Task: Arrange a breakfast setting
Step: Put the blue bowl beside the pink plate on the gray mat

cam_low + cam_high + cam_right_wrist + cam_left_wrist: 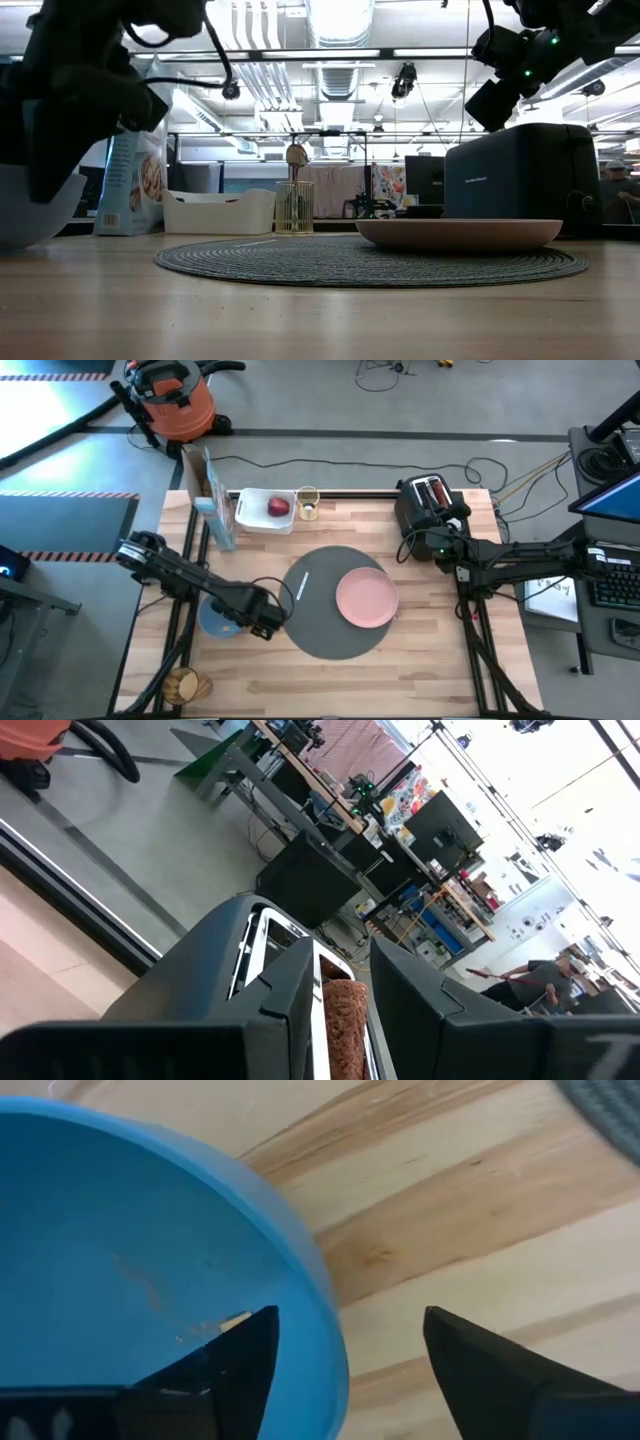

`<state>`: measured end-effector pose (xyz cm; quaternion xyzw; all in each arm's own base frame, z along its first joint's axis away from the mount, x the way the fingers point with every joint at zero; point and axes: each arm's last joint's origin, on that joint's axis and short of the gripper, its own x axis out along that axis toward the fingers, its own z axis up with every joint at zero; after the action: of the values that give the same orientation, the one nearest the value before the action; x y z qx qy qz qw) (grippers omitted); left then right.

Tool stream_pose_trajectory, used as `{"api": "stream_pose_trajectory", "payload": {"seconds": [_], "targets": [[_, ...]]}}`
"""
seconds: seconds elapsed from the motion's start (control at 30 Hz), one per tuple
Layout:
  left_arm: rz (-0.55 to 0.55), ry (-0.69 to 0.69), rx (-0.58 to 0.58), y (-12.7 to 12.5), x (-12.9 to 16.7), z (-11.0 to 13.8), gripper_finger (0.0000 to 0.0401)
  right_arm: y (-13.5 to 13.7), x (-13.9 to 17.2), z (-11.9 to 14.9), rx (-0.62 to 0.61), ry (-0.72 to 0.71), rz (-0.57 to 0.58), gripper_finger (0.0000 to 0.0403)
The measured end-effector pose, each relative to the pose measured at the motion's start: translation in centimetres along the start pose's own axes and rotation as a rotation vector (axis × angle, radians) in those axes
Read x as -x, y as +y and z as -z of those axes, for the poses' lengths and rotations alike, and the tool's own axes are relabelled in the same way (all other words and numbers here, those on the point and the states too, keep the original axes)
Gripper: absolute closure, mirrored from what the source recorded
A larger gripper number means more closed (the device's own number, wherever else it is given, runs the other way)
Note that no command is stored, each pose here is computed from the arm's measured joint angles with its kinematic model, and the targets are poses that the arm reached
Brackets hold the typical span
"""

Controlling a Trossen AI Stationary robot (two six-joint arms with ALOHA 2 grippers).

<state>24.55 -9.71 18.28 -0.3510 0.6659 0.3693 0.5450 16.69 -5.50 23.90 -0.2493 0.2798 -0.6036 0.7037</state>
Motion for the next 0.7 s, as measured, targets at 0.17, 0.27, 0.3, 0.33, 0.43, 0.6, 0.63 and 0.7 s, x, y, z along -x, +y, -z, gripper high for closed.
{"api": "stream_pose_trajectory", "payload": {"seconds": [0.17,0.27,0.3,0.33,0.43,0.6,0.63,0.7], "targets": [[-0.038,0.005,-0.019,-0.4,-0.9,-0.2,0.0219,0.0,0.0,0.0,0.000,0.000,0.000,0.0310],[-0.048,0.011,-0.028,-0.5,-1.2,-0.2,0.0251,0.0,0.0,0.0,0.000,0.000,0.000,0.0310],[-0.048,0.014,-0.029,-0.5,-1.2,-0.2,0.0263,0.0,0.0,0.0,0.000,0.000,0.000,0.0310],[-0.047,0.018,-0.032,-0.5,-1.2,-0.2,0.0276,0.0,0.0,0.0,0.000,0.000,0.000,0.0310],[-0.036,0.028,-0.034,-0.4,-0.9,-0.1,0.0318,0.0,0.0,0.0,0.000,0.000,0.000,0.0310],[-0.018,0.027,-0.036,-0.2,-0.6,0.0,0.0389,0.0,0.0,0.0,0.000,0.000,0.000,0.0310],[-0.015,0.026,-0.037,-0.3,-0.5,0.0,0.0394,0.0,0.0,0.0,0.000,0.000,0.000,0.0310],[0.000,0.024,-0.050,-0.5,-0.1,0.0,0.0394,0.0,0.0,0.0,0.000,0.000,0.000,0.0310]]}}
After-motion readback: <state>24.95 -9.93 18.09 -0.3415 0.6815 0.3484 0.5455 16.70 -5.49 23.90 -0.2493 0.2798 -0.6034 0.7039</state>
